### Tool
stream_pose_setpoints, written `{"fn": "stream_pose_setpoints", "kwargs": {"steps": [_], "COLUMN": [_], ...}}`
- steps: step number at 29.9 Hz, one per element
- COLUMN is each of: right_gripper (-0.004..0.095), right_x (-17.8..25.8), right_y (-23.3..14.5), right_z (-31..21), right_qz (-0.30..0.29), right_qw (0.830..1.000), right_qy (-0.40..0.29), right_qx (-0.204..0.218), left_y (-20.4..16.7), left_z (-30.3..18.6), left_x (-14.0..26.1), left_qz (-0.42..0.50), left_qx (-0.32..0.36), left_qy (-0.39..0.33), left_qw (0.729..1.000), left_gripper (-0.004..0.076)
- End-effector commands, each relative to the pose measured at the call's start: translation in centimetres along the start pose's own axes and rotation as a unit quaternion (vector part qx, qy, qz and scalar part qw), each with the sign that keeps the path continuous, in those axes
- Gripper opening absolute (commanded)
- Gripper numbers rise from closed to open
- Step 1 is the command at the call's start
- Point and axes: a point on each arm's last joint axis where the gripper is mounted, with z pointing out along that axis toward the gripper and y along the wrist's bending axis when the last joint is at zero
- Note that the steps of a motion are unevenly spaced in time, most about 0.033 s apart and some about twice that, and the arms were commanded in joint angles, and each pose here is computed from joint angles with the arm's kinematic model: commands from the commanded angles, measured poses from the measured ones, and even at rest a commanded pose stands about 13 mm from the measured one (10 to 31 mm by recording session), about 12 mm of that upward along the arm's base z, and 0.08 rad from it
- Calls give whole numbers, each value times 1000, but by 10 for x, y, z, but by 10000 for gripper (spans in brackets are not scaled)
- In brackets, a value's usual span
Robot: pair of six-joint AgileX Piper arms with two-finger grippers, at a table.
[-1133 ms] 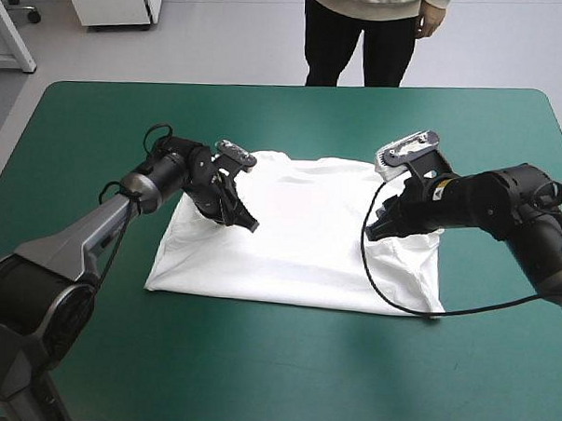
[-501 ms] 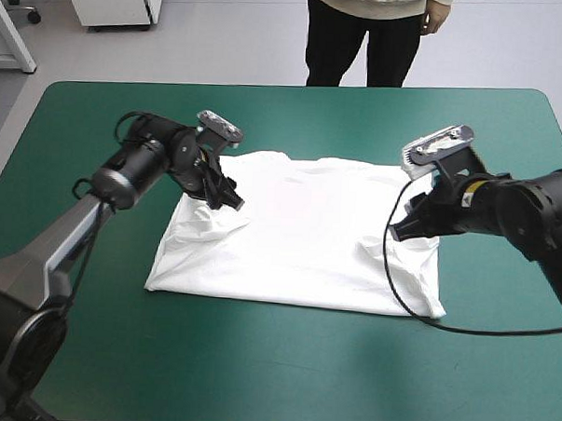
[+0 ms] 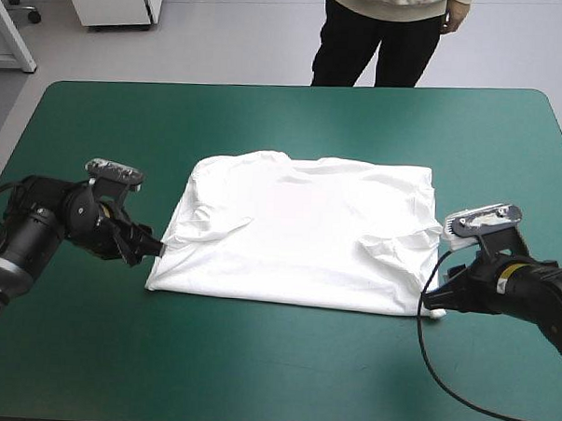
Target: Fold the cloth
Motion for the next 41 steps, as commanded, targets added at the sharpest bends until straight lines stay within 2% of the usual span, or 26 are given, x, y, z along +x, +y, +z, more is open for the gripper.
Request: {"fn": "stream_pose_setpoints", "kwargs": {"steps": [1,8,17,23,25,26,31,37,41], "right_gripper": [407,409,409,404,401,401,401,416,570], "right_x": [-4,-7,-7,-7,-6,-6,-2,-2,7], "right_y": [3,5,5,5,5,5,5,6,9], "right_z": [2,5,7,7,7,7,7,24,65], "right_qz": [9,16,16,16,15,15,15,18,13], "right_qw": [999,997,998,998,998,998,999,1000,996], "right_qy": [-48,-64,-63,-62,-57,-55,-35,14,87], "right_qx": [-15,-27,-27,-27,-27,-27,-25,-22,-18], "left_y": [4,-5,-4,-5,-5,-6,-6,-6,-6], "left_z": [14,66,102,108,108,108,107,107,107], "left_x": [10,17,13,15,18,19,22,21,20], "left_qz": [-39,-49,-50,-51,-45,-42,-31,-31,-29], "left_qx": [16,66,63,67,69,71,75,75,74], "left_qy": [-33,25,58,79,92,99,114,109,107], "left_qw": [999,996,995,993,992,992,990,991,991], "left_gripper": [462,462,462,458,415,365,-3,-9,-9]}}
